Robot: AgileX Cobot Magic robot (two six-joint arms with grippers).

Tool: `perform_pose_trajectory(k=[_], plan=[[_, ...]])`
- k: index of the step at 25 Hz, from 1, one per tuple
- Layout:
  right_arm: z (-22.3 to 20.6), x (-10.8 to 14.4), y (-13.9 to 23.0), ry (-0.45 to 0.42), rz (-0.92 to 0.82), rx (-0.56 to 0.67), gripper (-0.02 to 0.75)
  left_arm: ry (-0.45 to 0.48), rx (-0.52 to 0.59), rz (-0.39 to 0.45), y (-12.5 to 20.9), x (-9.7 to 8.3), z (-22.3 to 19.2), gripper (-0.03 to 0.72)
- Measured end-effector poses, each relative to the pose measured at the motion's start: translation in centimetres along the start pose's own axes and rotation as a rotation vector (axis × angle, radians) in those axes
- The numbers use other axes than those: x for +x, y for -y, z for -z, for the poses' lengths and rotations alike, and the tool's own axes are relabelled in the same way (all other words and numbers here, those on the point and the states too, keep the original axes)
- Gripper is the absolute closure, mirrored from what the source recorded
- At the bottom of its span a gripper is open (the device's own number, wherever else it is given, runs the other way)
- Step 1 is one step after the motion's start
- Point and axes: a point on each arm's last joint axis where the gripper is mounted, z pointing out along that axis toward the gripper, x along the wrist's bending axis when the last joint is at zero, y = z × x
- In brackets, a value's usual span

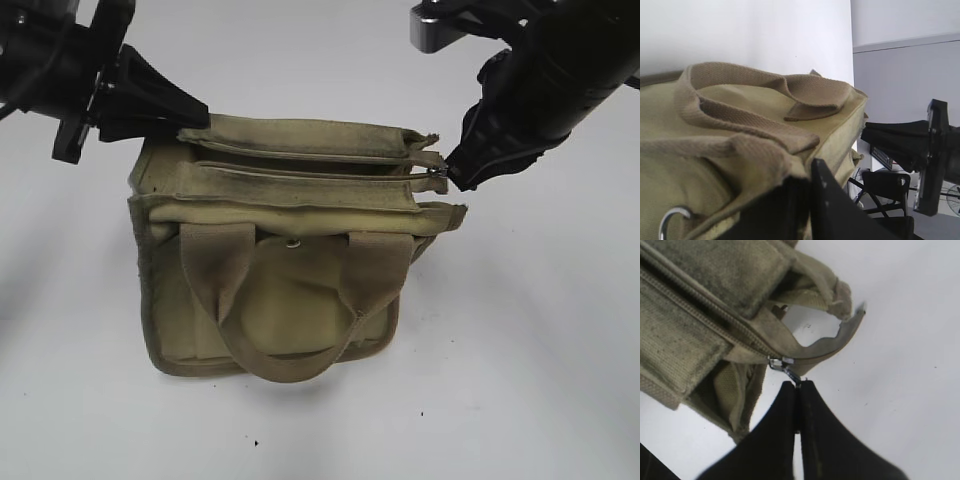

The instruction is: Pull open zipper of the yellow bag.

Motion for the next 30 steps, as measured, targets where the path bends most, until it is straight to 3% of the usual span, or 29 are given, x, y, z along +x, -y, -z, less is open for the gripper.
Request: perform_pose_trajectory(k=[4, 6, 8, 11, 13, 19, 22, 27, 30], plan=[[0.0, 0.0, 0.1, -0.01, -0.065, 0.011, 0.731, 0.0, 0.0, 0.0, 0.0, 0.0, 0.0, 0.659], [0.3, 0.2, 0.2, -0.023, -0.118, 0.005, 0.669, -0.001, 0.0, -0.001, 0.0, 0.0, 0.0, 0.656], [1.2, 0.4, 0.1, -0.03, -0.17, -0.018, 0.525, -0.002, 0.001, -0.002, 0.0, 0.0, 0.0, 0.622], [3.1, 0.8, 0.3, -0.029, -0.234, -0.054, 0.221, -0.009, -0.001, -0.028, 0.1, -0.2, 0.2, 0.505], [4.6, 1.3, 0.7, -0.035, -0.259, -0.055, 0.144, -0.028, -0.007, -0.09, 0.4, -0.6, 0.9, 0.432], [8.9, 2.9, 2.9, -0.038, -0.337, 0.002, 0.144, -0.153, -0.029, -0.338, 2.6, -3.1, 4.8, 0.375], [11.3, 3.5, 4.0, -0.002, -0.348, -0.019, 0.144, -0.273, -0.074, -0.472, 4.4, -4.5, 7.9, 0.374], [14.9, 5.3, 7.0, 0.05, -0.336, -0.118, 0.144, -0.492, -0.226, -0.586, 8.6, -6.7, 13.8, 0.374], [15.6, 6.8, 9.9, 0.06, -0.333, -0.144, 0.144, -0.575, -0.314, -0.623, 12.2, -6.8, 16.4, 0.374]])
